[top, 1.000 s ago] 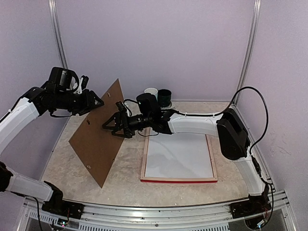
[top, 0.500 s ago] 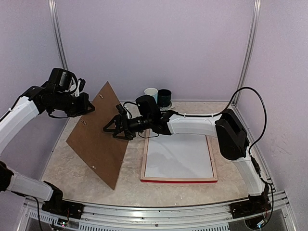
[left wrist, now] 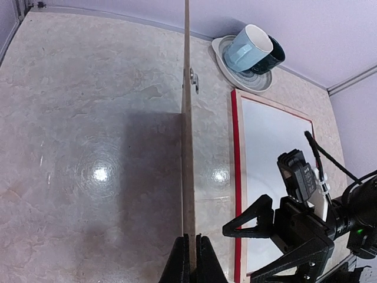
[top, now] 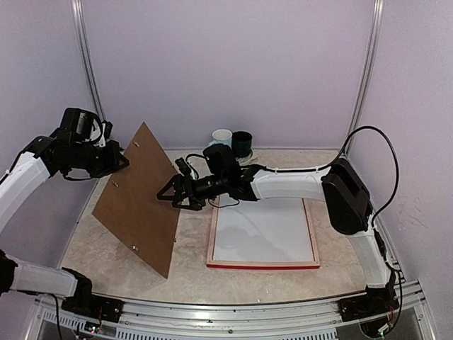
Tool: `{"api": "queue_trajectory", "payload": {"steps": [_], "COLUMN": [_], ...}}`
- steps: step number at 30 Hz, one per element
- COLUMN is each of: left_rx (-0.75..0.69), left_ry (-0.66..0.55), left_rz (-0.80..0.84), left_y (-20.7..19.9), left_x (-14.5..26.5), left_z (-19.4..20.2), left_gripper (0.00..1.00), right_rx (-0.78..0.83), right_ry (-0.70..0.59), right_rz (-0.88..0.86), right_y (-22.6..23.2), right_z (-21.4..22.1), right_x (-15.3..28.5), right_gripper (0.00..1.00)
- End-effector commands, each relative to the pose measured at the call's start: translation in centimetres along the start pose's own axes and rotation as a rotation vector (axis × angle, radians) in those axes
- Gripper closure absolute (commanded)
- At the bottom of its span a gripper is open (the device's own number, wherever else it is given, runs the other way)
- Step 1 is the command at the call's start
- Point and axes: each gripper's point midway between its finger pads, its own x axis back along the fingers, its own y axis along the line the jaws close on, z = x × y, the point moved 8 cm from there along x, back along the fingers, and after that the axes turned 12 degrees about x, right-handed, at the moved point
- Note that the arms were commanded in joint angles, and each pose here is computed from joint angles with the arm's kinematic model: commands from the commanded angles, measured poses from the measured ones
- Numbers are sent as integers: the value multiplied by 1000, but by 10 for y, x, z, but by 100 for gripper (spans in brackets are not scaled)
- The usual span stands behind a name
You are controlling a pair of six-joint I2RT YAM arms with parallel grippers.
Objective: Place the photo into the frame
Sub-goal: Turn over the backboard, then adjust the fastener on the backboard.
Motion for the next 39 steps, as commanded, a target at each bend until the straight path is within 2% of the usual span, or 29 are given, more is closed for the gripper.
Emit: {"api": "queue_trajectory", "payload": {"steps": [1,12,21,25,29,35,39], "left_rx": [27,61,127,150,174,225,286], "left_ry": [-136,-186,-185,-187,-174,-139,-130], "left_rz": [136,404,671,743,821,852,864], "left_y": [-6,-11,-21,-23,-29,-36,-34], "left_x": [26,45,50,44,35,6,-12], "left_z": [-10,3,13,19,31,50,62], "left_gripper": [100,100,100,100,100,100,100], "right_rx": [87,170,151,174,175,121,113], "right_ry": [-70,-167,-226,-204,-187,-190,-180], "right_rz": [-11,91,234,337,366,376,443], "right_y": [35,41,15,8,1,-13,-16], "right_z": [-21,-17,12,23,34,52,60], "right_x": [39,144,220,235,243,257,269], "right_gripper": [4,3,3,2,2,2,2]}}
